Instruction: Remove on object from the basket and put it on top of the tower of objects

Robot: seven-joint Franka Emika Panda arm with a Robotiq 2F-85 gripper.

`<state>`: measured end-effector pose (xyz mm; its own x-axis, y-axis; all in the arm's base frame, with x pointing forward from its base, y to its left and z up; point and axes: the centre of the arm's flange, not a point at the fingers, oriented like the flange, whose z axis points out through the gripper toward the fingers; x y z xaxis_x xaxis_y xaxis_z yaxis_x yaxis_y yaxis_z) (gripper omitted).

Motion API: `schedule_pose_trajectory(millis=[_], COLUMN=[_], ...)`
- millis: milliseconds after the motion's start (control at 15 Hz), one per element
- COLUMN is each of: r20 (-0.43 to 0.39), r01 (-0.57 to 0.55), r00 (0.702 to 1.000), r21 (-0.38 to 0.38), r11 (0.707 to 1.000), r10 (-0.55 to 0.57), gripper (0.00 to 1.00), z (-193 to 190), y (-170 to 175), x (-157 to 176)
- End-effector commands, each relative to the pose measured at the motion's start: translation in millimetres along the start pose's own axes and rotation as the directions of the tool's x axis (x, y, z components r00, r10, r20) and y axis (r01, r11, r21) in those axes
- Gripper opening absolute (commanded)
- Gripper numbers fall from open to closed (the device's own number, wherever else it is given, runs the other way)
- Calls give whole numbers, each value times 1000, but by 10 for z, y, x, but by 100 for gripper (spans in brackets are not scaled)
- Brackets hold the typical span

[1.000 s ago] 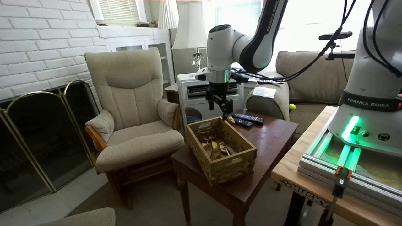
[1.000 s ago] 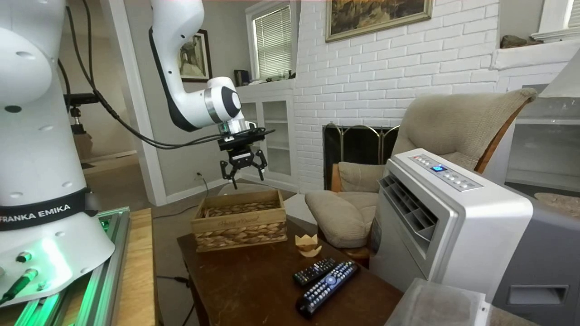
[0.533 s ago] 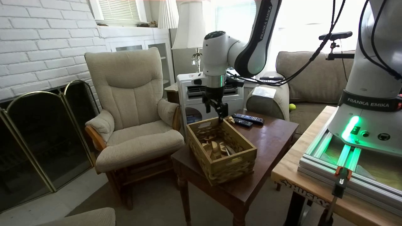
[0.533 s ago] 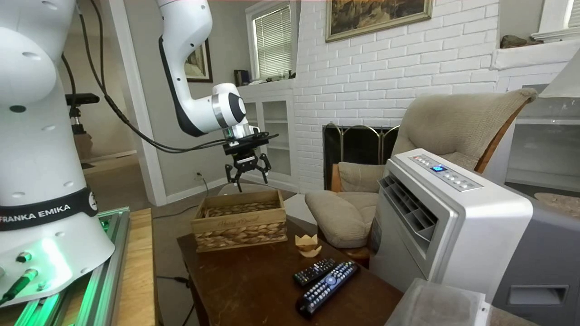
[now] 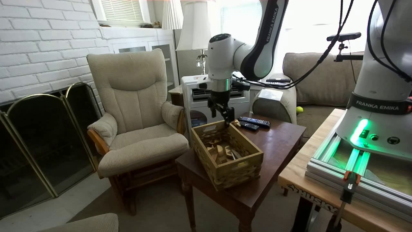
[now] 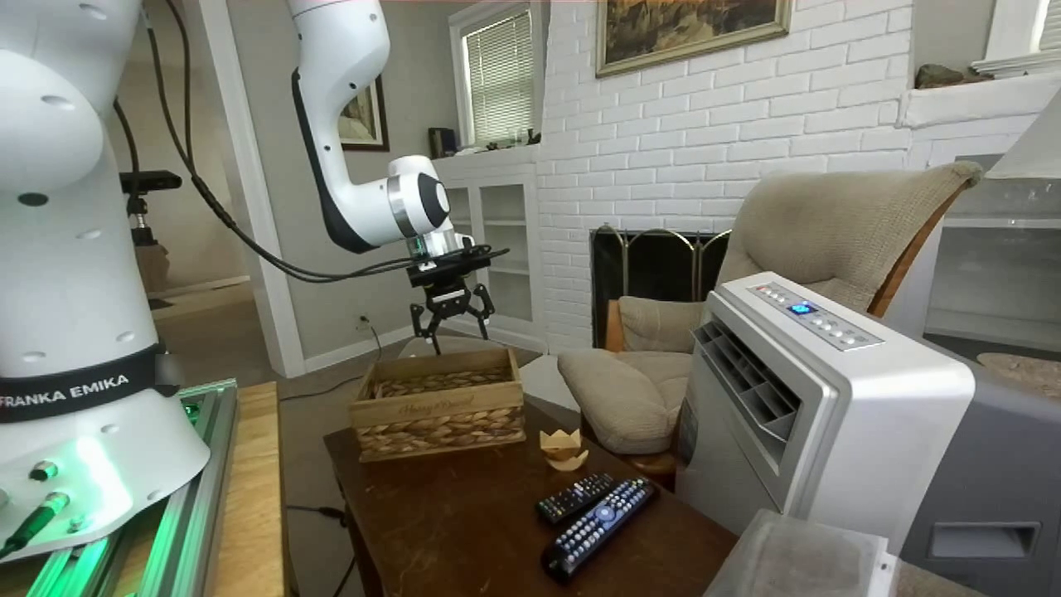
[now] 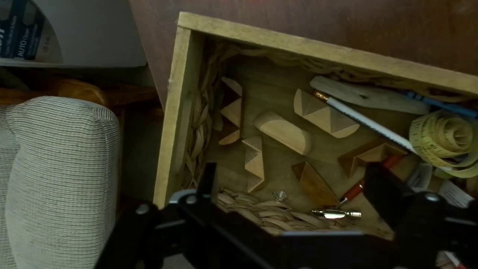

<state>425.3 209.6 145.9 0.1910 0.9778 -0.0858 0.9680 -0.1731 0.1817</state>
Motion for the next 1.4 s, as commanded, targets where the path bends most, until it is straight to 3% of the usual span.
schedule_pose_trajectory(millis=[0, 400, 1333], r20=[12, 25, 20], r01=[47, 35, 70], r00=[999, 999, 997], r21=[16, 59, 36], r11=[999, 998, 997], r10=[-47, -37, -71], gripper=[100, 100, 100], z=[165, 503, 1056], y=[-75, -163, 18], x=[42, 86, 577])
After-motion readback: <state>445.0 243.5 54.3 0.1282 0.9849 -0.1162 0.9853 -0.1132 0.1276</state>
